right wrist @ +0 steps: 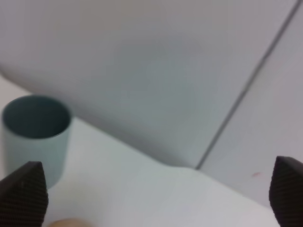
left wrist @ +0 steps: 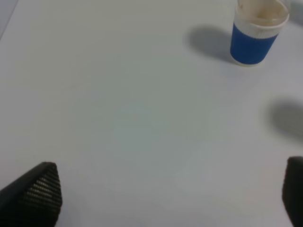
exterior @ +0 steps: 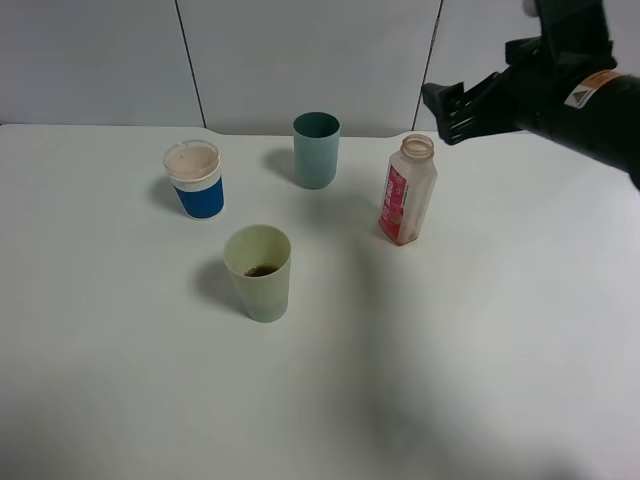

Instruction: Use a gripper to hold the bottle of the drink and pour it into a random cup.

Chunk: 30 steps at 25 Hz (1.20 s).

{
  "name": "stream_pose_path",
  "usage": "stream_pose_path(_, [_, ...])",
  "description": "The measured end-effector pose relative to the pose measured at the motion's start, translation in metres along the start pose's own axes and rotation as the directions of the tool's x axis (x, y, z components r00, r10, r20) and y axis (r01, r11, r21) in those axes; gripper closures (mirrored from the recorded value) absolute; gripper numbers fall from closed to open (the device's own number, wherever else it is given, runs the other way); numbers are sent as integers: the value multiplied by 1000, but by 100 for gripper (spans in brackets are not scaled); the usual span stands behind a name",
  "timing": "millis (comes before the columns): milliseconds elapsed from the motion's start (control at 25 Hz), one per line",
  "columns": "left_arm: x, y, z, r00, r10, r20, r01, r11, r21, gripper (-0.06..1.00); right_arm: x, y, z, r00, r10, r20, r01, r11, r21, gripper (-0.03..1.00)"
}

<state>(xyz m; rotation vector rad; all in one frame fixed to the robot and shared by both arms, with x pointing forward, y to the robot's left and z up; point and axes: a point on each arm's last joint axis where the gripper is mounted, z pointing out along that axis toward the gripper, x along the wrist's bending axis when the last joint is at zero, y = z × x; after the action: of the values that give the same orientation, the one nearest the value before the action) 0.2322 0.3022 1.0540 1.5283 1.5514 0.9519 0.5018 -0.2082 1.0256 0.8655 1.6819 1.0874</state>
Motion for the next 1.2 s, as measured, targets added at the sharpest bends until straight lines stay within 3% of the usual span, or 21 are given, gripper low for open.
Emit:
stream_pose_path(320, [0,0,0,1000,0,0,0,1000,0,2,-41,30,-48,994,-41,102,47,997,-65,5])
stream_pose_path(640, [0,0,0,1000,0,0,0,1000,0,2,-74,38,-115,965,76,252,-81,997,11,5])
stream_pose_path(880, [0,0,0,1000,0,0,0,1000,0,2,-66,43,-166,941,184,283,-200,979,29,5])
stream_pose_path(1200, [0,0,0,1000,0,0,0,1000,0,2,-46,32,-223,937,210,281,-253,960,124,5])
